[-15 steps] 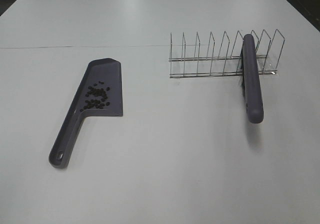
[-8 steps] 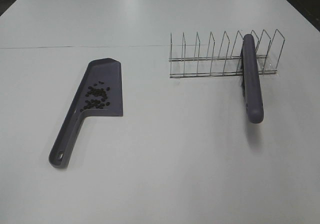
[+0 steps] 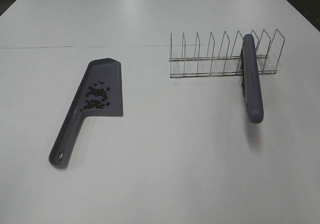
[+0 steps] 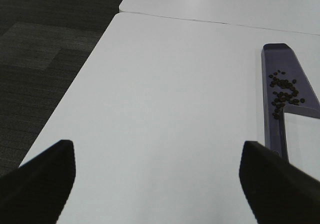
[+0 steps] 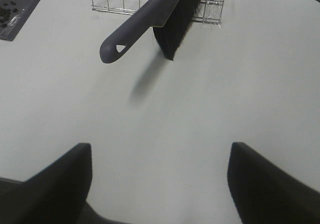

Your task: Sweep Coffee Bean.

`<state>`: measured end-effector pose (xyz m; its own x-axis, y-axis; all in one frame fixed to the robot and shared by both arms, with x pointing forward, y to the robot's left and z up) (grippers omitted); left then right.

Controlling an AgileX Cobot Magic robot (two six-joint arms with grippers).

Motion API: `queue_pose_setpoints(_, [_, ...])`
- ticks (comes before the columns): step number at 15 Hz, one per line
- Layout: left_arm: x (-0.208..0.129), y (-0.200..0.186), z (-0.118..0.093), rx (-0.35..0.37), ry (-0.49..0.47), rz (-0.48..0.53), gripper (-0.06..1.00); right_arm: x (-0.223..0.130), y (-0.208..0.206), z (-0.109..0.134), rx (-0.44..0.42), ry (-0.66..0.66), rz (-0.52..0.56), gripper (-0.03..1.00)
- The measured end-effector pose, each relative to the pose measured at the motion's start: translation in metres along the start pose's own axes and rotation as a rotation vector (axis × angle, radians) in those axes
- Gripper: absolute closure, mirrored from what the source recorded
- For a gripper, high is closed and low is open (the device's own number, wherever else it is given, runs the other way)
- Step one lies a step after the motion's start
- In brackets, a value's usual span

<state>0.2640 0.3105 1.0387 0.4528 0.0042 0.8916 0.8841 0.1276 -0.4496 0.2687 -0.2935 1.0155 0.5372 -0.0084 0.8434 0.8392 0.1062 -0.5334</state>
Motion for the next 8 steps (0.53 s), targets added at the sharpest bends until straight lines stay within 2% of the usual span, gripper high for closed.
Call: queue_pose_setpoints(8, [0.0, 0.0, 0.0, 0.0, 0.0, 0.0, 0.13, 0.0, 0.0, 0.0, 0.0, 0.0, 0.0, 0.31])
Point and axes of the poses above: a point on each arm's last joint axis where the gripper is mounted, y pointing out along that axis toward the gripper, z along the wrist's bending axis when the last joint is at zero, x = y × z, the point moved 4 cm from there along y, pointing out along that axis toward the gripper, and after that the axes turned 6 degrees about y, right-handed, at the moved point
